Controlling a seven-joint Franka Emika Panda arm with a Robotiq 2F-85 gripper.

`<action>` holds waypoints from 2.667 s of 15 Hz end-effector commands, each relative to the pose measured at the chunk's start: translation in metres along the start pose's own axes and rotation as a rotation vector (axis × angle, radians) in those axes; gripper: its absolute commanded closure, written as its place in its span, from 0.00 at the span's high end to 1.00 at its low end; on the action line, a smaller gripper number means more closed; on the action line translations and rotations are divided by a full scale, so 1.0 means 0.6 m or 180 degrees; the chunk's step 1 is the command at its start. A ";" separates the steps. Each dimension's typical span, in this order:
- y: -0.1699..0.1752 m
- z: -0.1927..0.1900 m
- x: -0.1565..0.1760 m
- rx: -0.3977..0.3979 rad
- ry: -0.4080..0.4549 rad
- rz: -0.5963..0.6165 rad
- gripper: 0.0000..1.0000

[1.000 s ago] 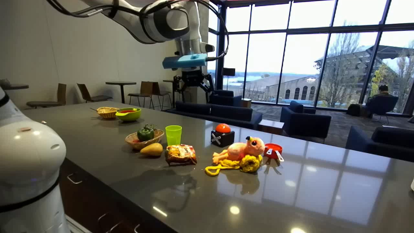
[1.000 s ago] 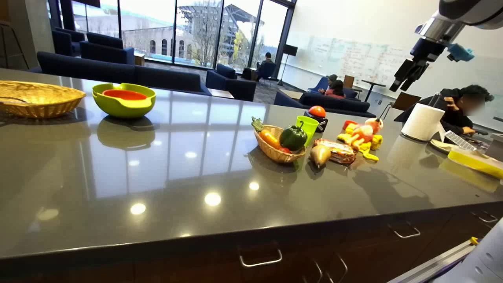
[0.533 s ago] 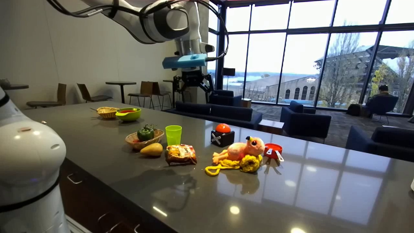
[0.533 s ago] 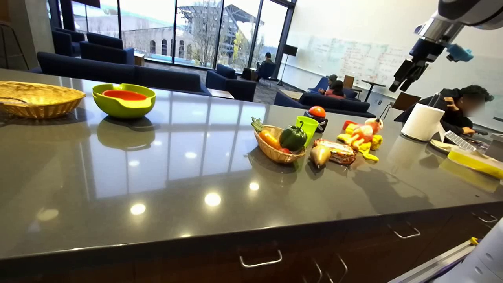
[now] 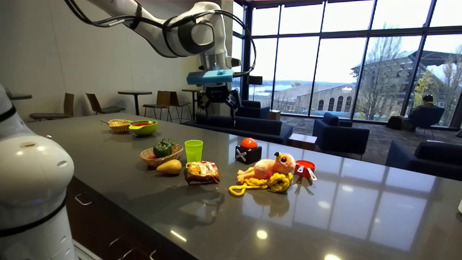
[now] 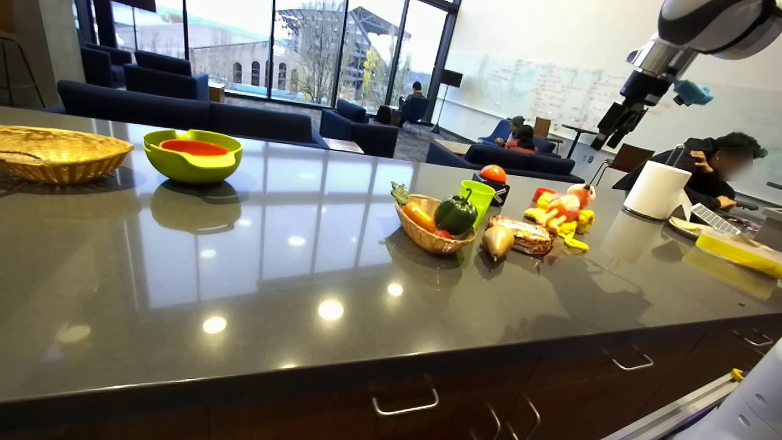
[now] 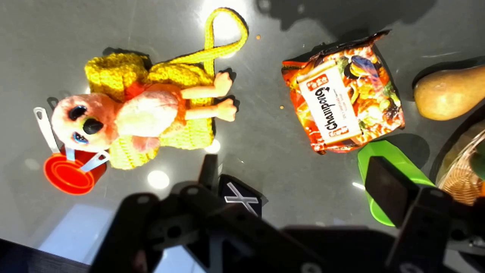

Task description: Press the big orange button on the blue box

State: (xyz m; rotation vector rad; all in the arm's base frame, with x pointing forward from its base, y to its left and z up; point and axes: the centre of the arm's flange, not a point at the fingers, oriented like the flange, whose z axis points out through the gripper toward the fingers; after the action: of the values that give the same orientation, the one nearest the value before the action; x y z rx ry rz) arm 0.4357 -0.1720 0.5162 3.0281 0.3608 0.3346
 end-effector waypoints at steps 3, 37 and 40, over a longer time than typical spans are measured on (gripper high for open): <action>0.034 0.047 0.085 0.0054 0.0032 -0.0239 1.00; 0.162 0.297 0.469 0.0045 -0.0042 -0.0874 0.30; 0.163 0.304 0.476 0.0061 -0.0050 -0.0889 0.06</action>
State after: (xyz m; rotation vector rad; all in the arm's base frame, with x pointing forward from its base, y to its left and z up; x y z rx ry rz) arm 0.7493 -0.2003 0.4019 2.9420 0.7639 0.2943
